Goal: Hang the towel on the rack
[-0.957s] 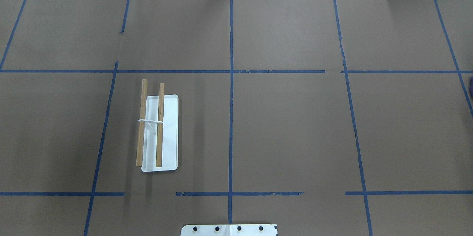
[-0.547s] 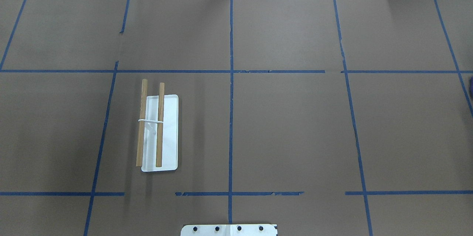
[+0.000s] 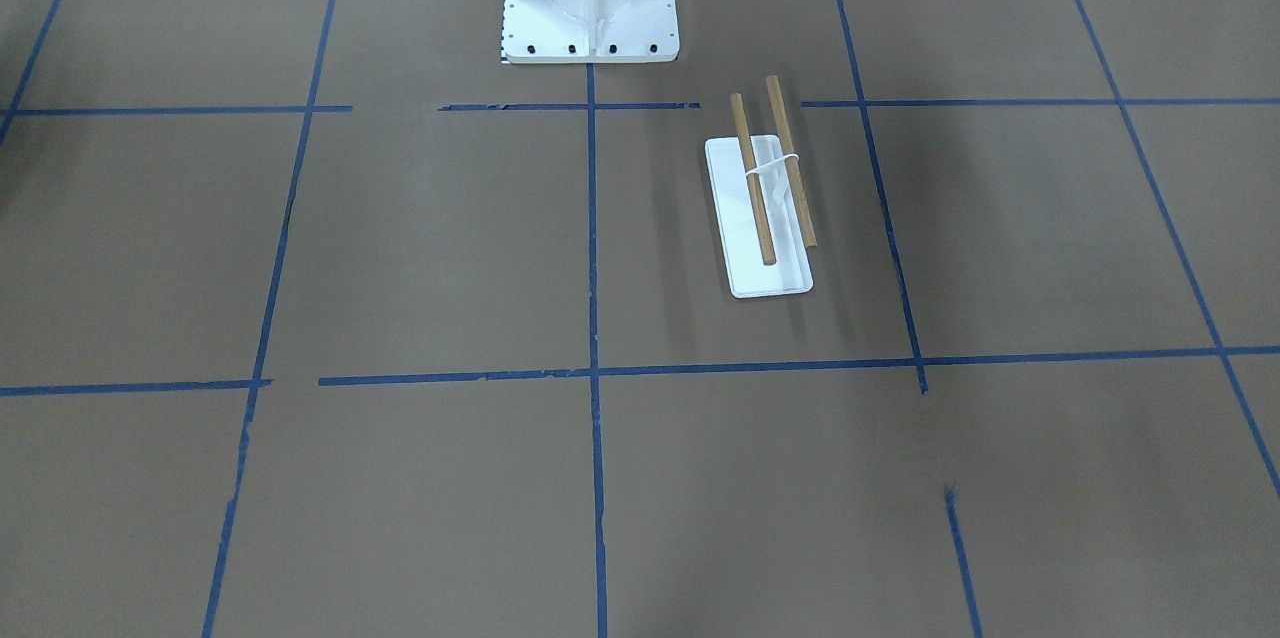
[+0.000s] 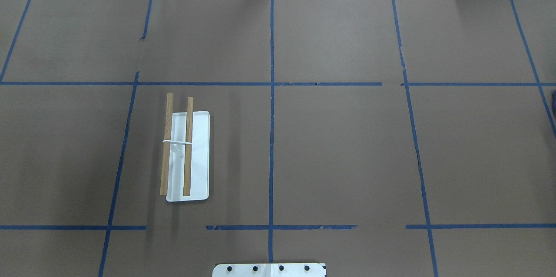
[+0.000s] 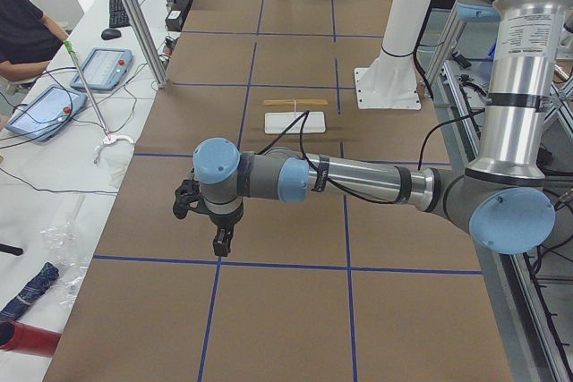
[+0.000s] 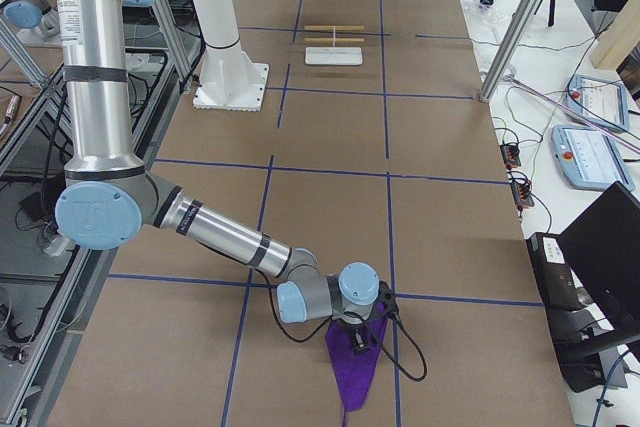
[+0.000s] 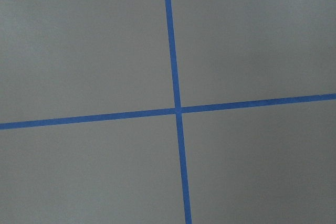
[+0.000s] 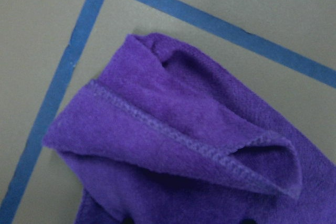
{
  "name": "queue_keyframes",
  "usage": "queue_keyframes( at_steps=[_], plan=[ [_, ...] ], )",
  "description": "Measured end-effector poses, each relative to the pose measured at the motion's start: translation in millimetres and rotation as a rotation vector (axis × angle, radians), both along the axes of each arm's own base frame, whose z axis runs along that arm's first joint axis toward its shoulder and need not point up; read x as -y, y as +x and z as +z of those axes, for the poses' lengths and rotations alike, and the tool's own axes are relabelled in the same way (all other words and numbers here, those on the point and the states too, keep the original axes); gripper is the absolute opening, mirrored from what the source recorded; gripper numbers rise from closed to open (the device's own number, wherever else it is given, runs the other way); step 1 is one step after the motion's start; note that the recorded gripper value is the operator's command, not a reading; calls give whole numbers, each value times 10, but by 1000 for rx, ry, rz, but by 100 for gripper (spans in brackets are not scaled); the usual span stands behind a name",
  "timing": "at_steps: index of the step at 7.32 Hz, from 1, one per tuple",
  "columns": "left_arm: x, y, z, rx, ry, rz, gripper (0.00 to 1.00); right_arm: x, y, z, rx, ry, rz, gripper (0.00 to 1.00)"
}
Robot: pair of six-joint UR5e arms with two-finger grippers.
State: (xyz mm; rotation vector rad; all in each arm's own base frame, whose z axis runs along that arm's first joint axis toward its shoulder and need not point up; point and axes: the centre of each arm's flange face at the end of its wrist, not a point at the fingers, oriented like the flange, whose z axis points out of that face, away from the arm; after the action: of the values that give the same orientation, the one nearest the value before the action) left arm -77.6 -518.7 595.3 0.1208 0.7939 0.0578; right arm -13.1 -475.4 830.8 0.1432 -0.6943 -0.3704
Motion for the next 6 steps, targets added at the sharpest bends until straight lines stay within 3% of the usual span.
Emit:
queue_keyframes(
  at_steps=[4, 6],
  plan=[
    [6, 0, -53, 0, 11, 0, 100, 106, -41, -164, 65, 21, -11, 0],
    [2, 0, -124, 1, 26, 0, 100, 332, 87, -494, 126, 68, 21, 0]
  ],
)
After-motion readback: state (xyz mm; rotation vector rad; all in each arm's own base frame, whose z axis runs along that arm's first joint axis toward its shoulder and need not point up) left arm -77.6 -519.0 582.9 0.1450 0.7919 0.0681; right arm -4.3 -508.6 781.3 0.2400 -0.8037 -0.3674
